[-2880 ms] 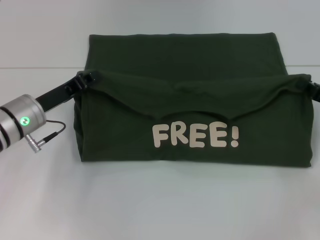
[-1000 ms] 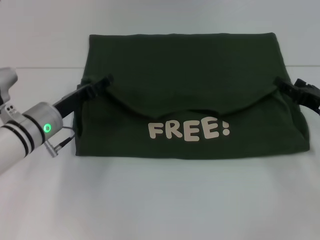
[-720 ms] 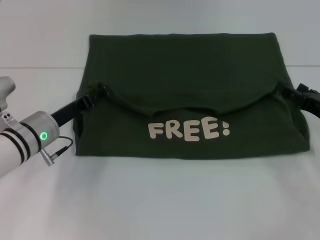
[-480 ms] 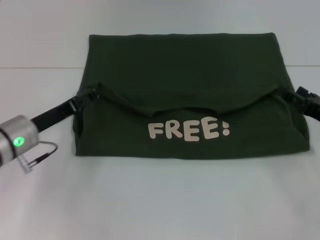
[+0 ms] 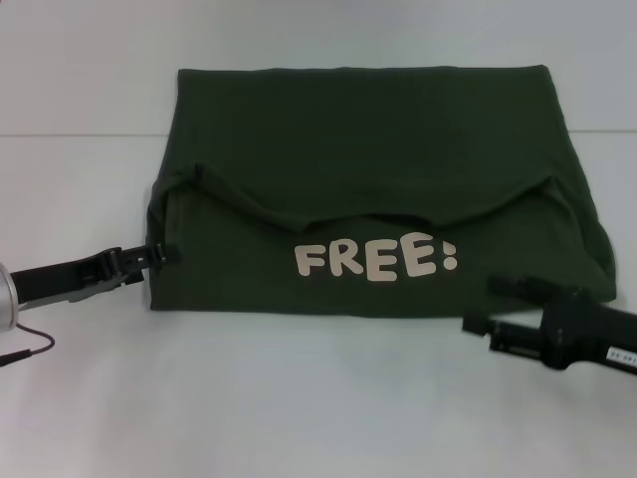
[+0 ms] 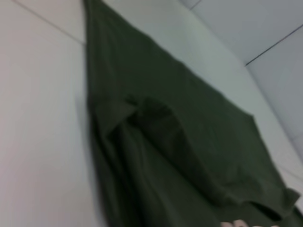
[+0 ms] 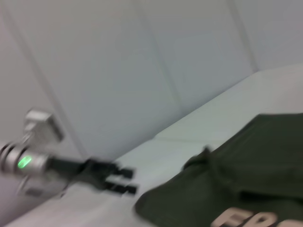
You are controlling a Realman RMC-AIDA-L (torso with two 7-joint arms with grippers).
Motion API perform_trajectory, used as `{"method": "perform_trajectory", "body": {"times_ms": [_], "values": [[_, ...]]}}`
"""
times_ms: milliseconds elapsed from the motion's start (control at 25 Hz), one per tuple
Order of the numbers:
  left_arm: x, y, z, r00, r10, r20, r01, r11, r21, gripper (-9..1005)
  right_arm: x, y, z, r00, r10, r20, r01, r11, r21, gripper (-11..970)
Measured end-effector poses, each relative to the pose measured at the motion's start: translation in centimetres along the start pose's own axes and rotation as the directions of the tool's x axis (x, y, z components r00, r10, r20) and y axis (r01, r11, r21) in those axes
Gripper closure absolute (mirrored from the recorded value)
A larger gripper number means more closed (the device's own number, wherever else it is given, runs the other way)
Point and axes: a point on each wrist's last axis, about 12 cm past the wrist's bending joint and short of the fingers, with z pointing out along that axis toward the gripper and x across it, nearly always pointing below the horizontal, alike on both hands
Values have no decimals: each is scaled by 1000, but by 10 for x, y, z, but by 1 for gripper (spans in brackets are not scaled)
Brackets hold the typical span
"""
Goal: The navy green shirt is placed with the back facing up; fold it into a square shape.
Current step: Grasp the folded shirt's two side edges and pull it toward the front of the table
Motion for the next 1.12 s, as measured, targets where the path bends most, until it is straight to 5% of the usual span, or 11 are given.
{"method": "perform_trajectory", "body": {"times_ms": [920,1120], "values": [[6,-10,27,994,69,-79,-71,997,-24,122,3,4,12,999,-27,-30,27,999,-25,122],[5,-10,27,992,86,-88,-89,995,-35,239,2,4,12,1000,-16,-26,15,1000,-25,129]]}}
